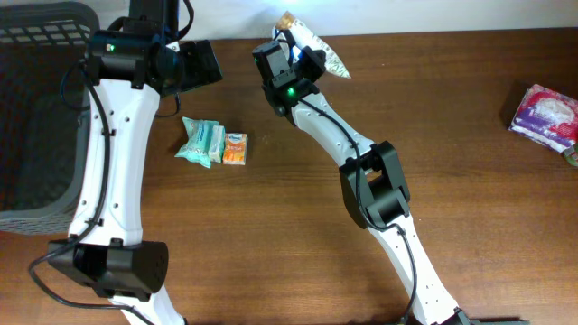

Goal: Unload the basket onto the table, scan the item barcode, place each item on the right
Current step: 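Carry the cream tube to the right table edge and release it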

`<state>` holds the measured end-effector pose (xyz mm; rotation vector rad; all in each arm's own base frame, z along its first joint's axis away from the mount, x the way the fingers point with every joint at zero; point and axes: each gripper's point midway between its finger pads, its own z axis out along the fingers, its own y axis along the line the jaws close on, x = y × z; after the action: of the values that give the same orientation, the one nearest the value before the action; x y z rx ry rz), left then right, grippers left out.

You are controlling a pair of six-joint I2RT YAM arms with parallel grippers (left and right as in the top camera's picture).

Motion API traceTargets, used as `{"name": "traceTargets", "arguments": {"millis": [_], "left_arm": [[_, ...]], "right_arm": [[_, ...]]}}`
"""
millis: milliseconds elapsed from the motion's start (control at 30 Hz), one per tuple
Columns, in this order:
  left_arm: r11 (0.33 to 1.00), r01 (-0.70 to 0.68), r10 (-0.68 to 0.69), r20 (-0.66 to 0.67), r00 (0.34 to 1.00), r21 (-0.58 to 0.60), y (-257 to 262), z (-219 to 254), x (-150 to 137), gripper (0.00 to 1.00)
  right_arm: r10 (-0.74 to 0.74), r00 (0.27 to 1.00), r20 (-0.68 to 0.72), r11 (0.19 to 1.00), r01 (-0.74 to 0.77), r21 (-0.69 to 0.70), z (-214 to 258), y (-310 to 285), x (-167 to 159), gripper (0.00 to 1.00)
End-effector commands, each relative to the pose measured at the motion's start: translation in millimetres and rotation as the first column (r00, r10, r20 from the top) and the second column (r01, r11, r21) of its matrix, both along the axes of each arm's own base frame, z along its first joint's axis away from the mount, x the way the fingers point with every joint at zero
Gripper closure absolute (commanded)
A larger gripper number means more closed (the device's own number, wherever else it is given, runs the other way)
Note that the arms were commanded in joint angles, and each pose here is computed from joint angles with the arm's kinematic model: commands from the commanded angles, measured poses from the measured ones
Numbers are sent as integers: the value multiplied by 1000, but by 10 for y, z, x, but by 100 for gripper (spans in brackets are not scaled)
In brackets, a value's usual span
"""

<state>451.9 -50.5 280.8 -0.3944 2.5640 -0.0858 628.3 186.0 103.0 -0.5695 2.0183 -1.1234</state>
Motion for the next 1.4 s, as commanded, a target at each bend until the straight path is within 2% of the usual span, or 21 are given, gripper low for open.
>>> {"name": "traceTargets", "arguments": {"millis": [0,100,167,267,300,400,433,567,600,667,767,800,833,900,967,1000,1067,1100,1133,1267,1367], "left_arm": [[1000,2,-2,5,1000,17,45,11,11,1],[1000,2,-2,5,1000,17,45,11,11,1],[1000,2,-2,5,1000,17,45,11,11,1],[1000,2,-2,5,1000,17,45,11,11,1],[1000,2,-2,5,1000,17,45,11,11,1],[1000,2,-2,5,1000,17,45,11,11,1],[1000,2,-2,5,1000,17,45,11,11,1],[1000,2,-2,5,1000,17,45,11,11,1],[1000,2,-2,5,1000,17,45,11,11,1],[1000,2,-2,5,1000,17,45,11,11,1],[1000,2,-2,5,1000,17,45,11,11,1],[1000,2,-2,5,1000,17,45,11,11,1],[1000,2,-2,5,1000,17,45,11,11,0],[1000,2,-2,5,1000,17,45,11,11,1],[1000,2,-2,5,1000,17,45,11,11,1],[1000,2,-2,5,1000,17,45,11,11,1],[1000,2,-2,5,1000,17,45,11,11,1],[1000,2,-2,5,1000,17,45,11,11,1],[1000,2,-2,5,1000,17,45,11,11,1],[1000,2,-2,5,1000,17,45,11,11,1],[1000,2,-2,5,1000,17,45,11,11,1]], "right_arm": [[-138,977,166,988,123,96,850,-442,3,96],[-264,945,196,954,224,201,1133,-1000,-54,96],[-341,932,128,908,291,302,1108,-1453,-157,96],[-410,908,-84,768,394,505,792,-2064,-366,96],[-440,884,-159,699,449,557,651,-2315,-456,96],[-422,836,-350,530,541,654,339,-2826,-687,96],[-419,818,-395,465,567,680,278,-3046,-778,96],[-473,760,-445,343,624,702,215,-3677,-1028,92],[-487,746,-454,318,635,704,193,-3815,-1088,87],[-501,721,-480,273,657,703,145,-4004,-1210,54],[-520,694,-498,246,680,691,125,-4145,-1326,45],[-519,691,-504,244,684,687,119,-4143,-1343,33],[-514,690,-510,246,688,683,116,-4116,-1349,27],[-488,704,-516,253,680,688,137,-3975,-1313,25],[-400,753,-522,247,637,730,195,-3636,-1194,22],[-303,790,-533,213,602,770,220,-3335,-1116,19],[-19,840,-542,75,541,838,300,-2495,-1019,10],[84,841,-535,31,534,845,350,-2158,-1023,3],[140,833,-535,23,538,843,370,-1923,-1040,1],[288,768,-572,108,567,817,290,-1007,-1187,0],[408,687,-602,203,575,793,105,-120,-1415,1]]}}
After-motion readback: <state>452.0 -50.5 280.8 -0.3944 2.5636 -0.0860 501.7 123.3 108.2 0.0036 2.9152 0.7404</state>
